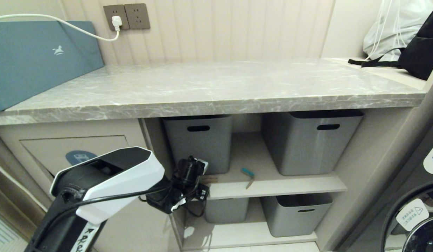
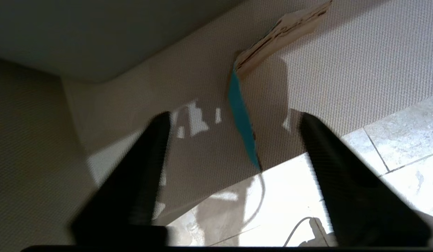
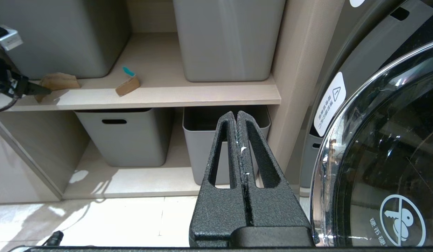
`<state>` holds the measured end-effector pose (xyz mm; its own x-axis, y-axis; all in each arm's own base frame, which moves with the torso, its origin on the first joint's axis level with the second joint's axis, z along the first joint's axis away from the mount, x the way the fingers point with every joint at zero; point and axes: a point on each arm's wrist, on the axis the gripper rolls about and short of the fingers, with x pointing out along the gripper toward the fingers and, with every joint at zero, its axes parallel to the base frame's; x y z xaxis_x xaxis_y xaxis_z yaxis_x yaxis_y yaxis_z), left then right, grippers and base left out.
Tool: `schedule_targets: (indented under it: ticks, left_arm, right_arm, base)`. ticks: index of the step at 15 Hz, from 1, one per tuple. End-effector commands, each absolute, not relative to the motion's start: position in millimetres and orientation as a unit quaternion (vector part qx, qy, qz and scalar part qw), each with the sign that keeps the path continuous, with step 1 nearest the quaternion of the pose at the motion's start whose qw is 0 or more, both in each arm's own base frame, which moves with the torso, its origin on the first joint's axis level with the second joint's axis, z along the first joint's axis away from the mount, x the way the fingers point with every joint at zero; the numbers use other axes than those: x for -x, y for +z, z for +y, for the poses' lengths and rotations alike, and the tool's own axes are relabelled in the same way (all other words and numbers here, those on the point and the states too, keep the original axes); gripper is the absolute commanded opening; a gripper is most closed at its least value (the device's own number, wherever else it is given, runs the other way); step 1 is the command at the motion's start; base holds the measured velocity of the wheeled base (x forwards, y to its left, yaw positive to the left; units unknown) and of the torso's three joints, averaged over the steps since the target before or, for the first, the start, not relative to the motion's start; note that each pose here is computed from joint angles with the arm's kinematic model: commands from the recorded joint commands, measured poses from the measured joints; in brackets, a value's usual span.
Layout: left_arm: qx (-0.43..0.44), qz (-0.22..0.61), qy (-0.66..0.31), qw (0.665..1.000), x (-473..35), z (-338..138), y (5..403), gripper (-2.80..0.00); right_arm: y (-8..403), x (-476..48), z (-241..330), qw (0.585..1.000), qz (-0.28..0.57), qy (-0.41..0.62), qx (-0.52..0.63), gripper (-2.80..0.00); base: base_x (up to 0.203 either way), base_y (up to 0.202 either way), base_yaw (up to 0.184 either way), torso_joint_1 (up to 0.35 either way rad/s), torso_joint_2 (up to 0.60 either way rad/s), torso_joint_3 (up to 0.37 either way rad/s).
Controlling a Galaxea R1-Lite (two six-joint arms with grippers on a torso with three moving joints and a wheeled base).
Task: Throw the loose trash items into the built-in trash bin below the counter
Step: Pick up the garbage
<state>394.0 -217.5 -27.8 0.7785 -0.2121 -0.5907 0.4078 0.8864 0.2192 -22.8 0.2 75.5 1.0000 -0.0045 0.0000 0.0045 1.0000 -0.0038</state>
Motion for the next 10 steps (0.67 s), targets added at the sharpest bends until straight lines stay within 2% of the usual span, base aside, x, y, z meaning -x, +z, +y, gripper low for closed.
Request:
schedule_targets:
  ticks: [1, 10]
  left_arm:
    - [-0.169, 0.284, -0.166, 0.929, -397, -219, -29, -2.8]
    - [-0.166, 0.281, -0.165, 0.931, -397, -218, -20, -2.8]
  right_arm:
    - [75, 23, 0, 1.0, 0.0, -0.002, 0.002, -2.8]
    - [75, 23, 0, 1.0, 0.0, -0.002, 0.002, -2.8]
  base:
    - [0.0, 0.0, 0.0, 0.0, 0.0, 0.0]
    - [0.0, 0.0, 0.0, 0.0, 0.0, 0.0]
